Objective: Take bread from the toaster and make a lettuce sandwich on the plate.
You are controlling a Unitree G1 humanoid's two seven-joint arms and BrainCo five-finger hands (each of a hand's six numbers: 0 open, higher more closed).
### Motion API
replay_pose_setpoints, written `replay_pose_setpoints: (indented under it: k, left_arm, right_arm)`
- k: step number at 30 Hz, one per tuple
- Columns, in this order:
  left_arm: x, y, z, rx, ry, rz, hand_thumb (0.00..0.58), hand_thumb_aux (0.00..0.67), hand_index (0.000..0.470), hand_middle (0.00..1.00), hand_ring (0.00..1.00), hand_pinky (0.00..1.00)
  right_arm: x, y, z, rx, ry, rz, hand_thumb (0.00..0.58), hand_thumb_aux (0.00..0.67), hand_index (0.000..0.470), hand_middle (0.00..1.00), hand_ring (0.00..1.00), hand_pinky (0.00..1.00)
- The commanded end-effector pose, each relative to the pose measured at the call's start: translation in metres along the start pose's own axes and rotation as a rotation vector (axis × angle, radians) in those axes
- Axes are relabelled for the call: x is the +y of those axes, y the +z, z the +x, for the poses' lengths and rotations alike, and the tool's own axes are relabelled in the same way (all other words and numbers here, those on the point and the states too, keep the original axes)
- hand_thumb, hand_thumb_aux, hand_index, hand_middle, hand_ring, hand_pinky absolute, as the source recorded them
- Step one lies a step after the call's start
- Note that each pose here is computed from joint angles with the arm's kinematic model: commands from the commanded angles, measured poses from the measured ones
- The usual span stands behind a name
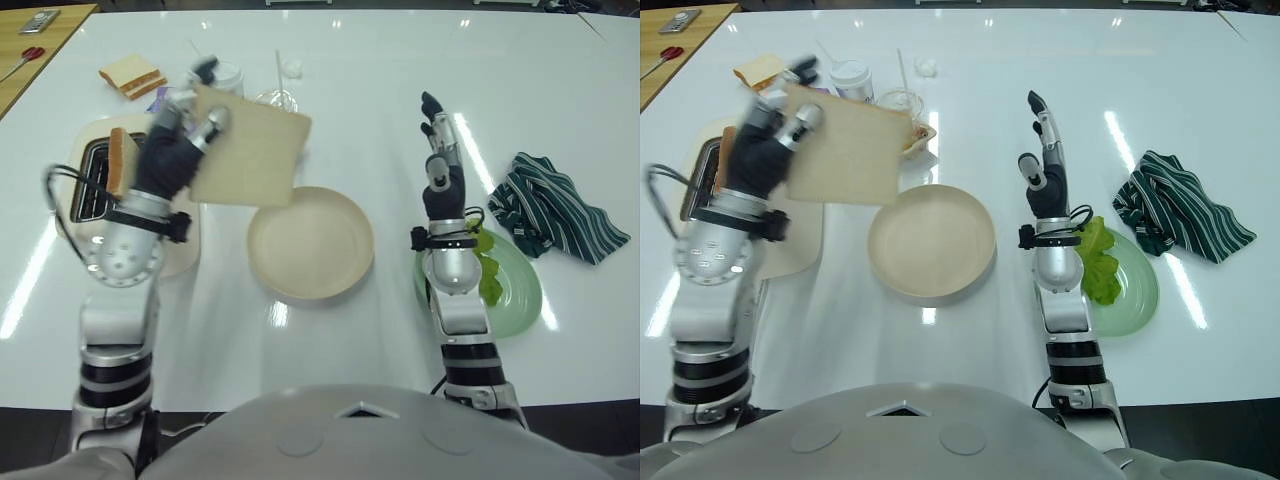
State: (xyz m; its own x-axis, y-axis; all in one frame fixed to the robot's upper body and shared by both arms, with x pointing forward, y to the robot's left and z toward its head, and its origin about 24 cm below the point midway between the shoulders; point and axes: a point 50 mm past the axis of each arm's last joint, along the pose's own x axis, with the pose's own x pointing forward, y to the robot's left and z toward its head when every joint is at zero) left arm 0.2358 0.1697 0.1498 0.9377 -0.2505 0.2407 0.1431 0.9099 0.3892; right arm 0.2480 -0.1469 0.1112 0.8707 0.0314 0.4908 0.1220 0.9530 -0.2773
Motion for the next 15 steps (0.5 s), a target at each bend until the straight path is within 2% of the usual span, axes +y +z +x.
replay_pose_setpoints:
  k: [1,8,13,14,15]
  left_arm:
    - [-0.040,-0.035,-0.004,0.122,-0.110,-0.063,0.580,0.670,0.470,0.00,0.00,0.00]
    - [-0.076,-0.080,-0.006,0.248,-0.193,-0.047,0.580,0.670,0.470,0.00,0.00,0.00]
    - [-0.086,-0.087,-0.008,0.260,-0.228,0.021,0.580,0.670,0.470,0.00,0.00,0.00]
    - [-0.087,-0.087,-0.008,0.255,-0.234,0.032,0.565,0.562,0.394,0.00,0.00,0.00]
    - [-0.089,-0.087,-0.008,0.251,-0.240,0.046,0.498,0.418,0.293,0.00,0.00,0.00]
  right_arm:
    - [-0.002,0.005,0.004,-0.019,-0.002,0.001,0.000,0.000,0.000,0.00,0.00,0.00]
    - [-0.002,0.008,0.004,-0.033,0.001,-0.005,0.000,0.000,0.000,0.00,0.00,0.00]
    - [-0.003,0.008,0.004,-0.037,0.006,-0.012,0.000,0.000,0.000,0.00,0.00,0.00]
    - [-0.004,0.008,0.004,-0.037,0.005,-0.015,0.000,0.000,0.000,0.00,0.00,0.00]
    - [-0.004,0.008,0.004,-0.038,0.004,-0.017,0.000,0.000,0.000,0.00,0.00,0.00]
